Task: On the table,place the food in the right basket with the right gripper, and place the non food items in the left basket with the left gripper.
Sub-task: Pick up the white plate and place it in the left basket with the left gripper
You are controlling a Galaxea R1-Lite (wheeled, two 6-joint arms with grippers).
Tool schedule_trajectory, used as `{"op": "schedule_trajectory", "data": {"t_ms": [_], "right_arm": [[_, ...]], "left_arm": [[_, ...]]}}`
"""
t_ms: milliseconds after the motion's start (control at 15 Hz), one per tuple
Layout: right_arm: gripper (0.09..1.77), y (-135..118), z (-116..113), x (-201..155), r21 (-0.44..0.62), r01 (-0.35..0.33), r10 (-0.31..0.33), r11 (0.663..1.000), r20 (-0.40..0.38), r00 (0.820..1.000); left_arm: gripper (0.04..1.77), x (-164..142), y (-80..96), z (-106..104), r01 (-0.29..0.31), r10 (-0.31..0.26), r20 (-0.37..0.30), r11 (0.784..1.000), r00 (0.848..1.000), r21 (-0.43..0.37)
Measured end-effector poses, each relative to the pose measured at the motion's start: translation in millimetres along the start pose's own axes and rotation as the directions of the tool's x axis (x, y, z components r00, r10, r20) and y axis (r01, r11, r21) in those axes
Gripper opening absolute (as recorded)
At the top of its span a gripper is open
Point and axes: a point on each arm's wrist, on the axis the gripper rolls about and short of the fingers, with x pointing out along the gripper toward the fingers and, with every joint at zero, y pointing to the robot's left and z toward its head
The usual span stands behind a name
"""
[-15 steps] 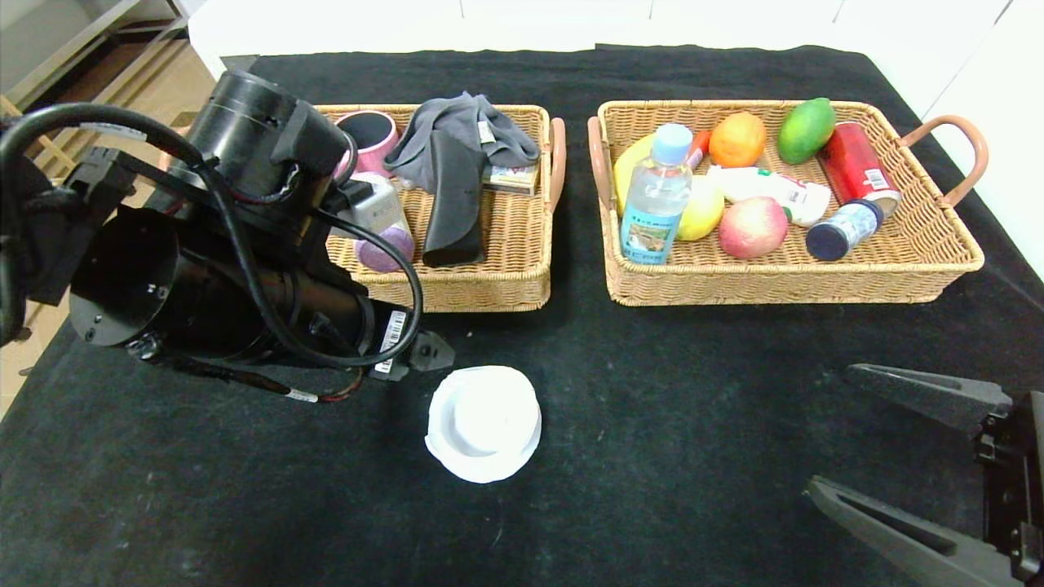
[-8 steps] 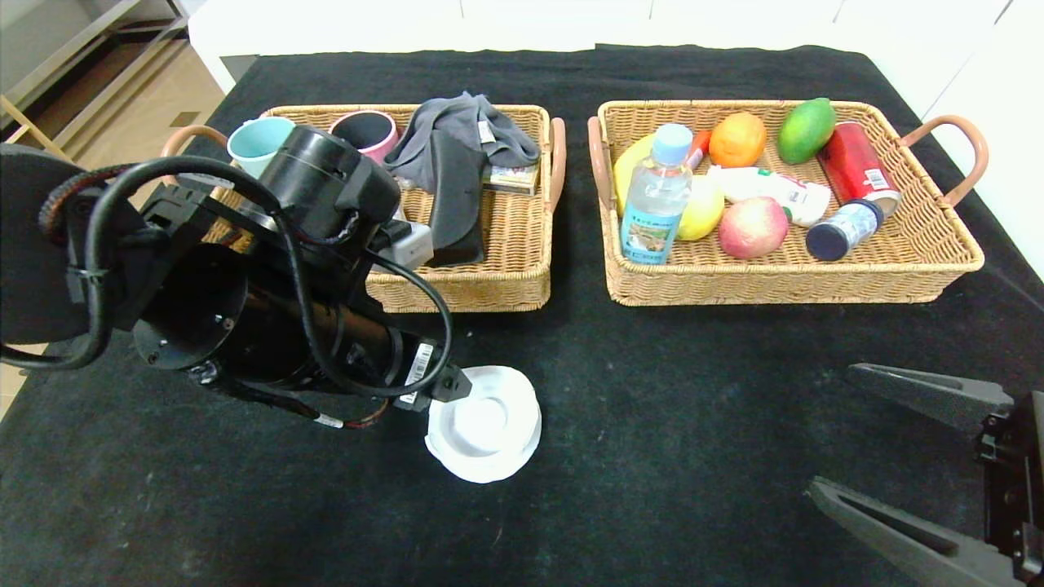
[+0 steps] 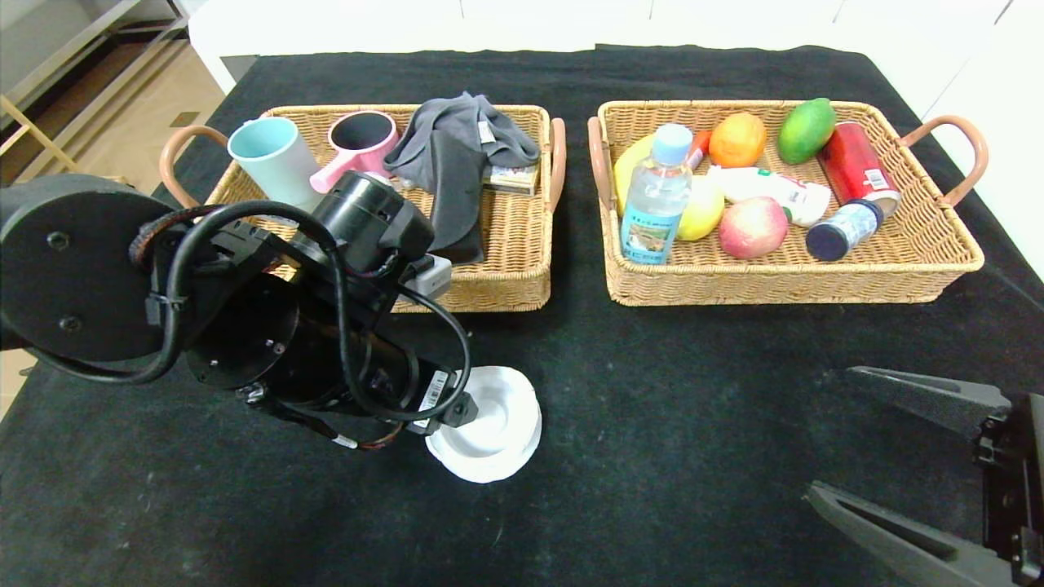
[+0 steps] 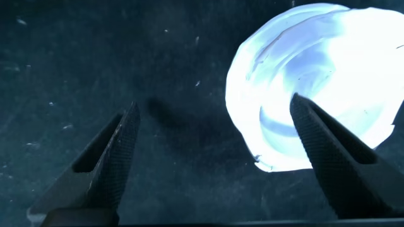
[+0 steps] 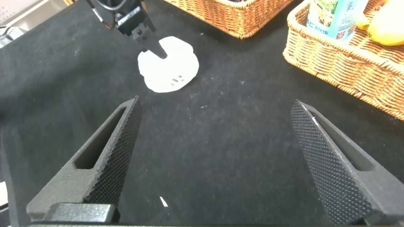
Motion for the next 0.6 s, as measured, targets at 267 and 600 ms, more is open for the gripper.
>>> {"op": "schedule_trajectory", "data": {"t_ms": [267,600], "right_arm": [[1.71,0.1,0.0,0.0,0.000,0.000,0.000,1.000,0.000,1.000],[1.71,0.1,-0.2,0.0,0.000,0.000,0.000,1.000,0.000,1.000]], "left_arm": [[1.71,7.4,-2.0,0.6,-0.005,0.005,-0.013,1.000,1.000,0.002],[1.71,11.2,-3.1,0.1,-0.009,0.009,-0.024,1.000,1.000,0.007]]}}
